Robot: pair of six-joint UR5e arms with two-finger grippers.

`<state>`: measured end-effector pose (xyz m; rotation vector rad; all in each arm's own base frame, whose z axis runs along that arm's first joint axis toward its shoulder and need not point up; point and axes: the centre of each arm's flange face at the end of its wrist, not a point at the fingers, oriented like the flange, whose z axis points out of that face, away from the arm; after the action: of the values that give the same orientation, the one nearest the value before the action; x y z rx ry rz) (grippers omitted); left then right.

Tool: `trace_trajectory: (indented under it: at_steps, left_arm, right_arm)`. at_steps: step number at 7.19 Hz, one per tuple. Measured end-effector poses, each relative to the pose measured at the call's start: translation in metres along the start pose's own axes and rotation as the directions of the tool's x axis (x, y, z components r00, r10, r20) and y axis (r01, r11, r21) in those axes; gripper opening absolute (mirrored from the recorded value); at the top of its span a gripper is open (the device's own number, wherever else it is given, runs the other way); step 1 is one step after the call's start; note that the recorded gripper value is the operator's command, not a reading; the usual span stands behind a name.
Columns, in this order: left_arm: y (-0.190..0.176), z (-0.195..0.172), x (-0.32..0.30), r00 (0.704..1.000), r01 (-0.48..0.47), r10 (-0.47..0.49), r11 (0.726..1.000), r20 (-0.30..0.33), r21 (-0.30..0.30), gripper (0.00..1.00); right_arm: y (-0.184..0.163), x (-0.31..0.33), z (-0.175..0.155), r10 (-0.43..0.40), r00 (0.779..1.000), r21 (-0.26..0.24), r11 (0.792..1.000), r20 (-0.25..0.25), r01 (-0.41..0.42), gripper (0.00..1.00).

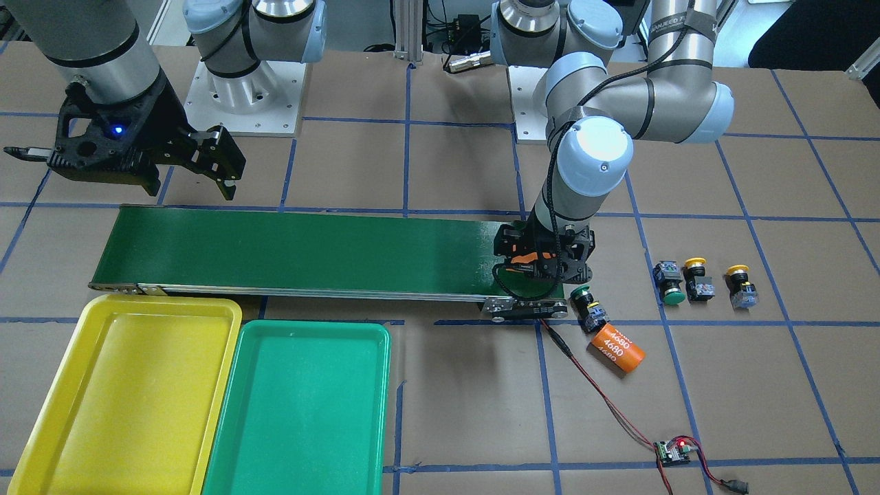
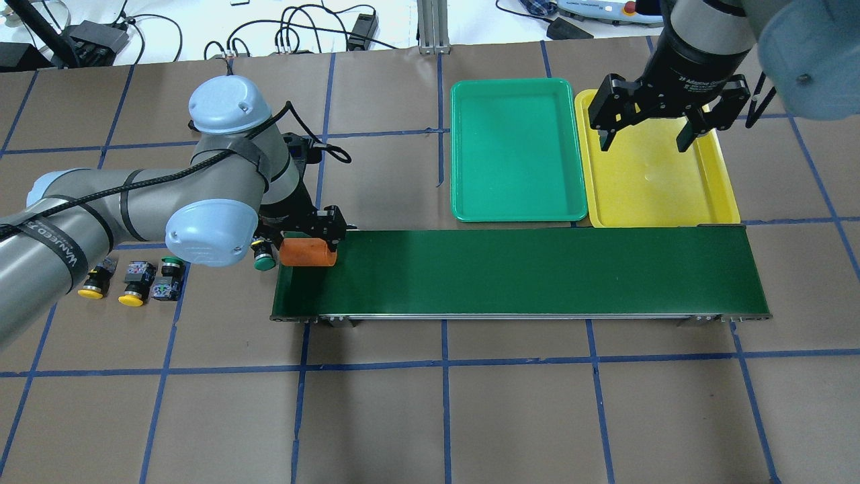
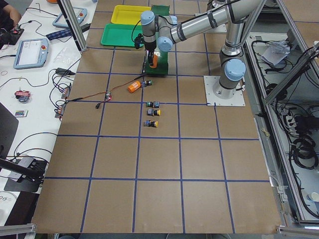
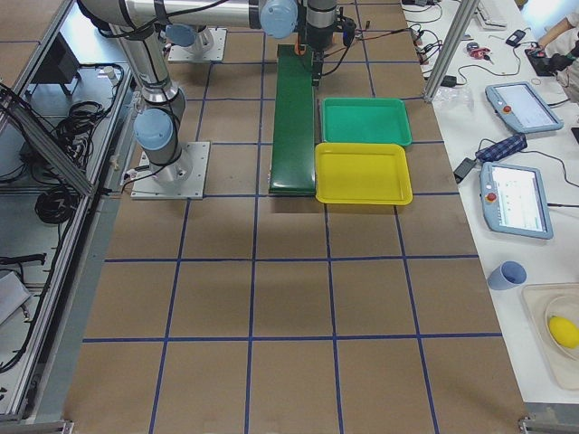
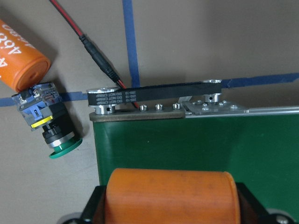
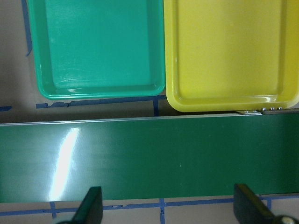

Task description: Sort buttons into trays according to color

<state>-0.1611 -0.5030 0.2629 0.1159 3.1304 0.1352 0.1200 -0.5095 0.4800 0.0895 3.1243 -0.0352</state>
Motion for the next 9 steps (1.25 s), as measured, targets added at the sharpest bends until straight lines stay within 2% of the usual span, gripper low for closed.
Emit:
trace_trajectory:
  at_steps: [2, 4, 6, 7, 9]
  left_arm:
    - [0.003, 0.003, 0.004, 1.000, -0.006, 0.006, 1.000, -0.006, -0.010, 1.00]
    - [0.007, 0.001, 0.016, 1.000, -0.031, 0.030, 1.000, -0.004, -0.007, 1.00]
    - [0.002, -0.026, 0.018, 0.999, -0.043, 0.043, 0.998, -0.001, 0.041, 1.00]
    - [-0.009, -0.044, 0.006, 0.998, -0.066, 0.066, 0.996, 0.005, 0.067, 1.00]
    - [-0.040, -0.056, -0.070, 0.991, -0.132, 0.132, 0.988, 0.009, 0.079, 1.00]
  right_arm:
    - [-0.004, 0.001, -0.001, -0.052, 0.999, 0.023, 0.998, 0.010, 0.052, 1.00]
    - [-0.004, 0.000, 0.003, -0.072, 0.997, 0.019, 0.997, 0.014, 0.072, 1.00]
    - [-0.002, -0.001, 0.009, -0.077, 0.997, 0.006, 0.997, 0.016, 0.077, 1.00]
    - [-0.001, -0.002, 0.008, -0.077, 0.997, 0.006, 0.997, 0.017, 0.077, 1.00]
    - [0.003, -0.002, 0.006, -0.058, 0.998, 0.004, 0.998, 0.015, 0.058, 1.00]
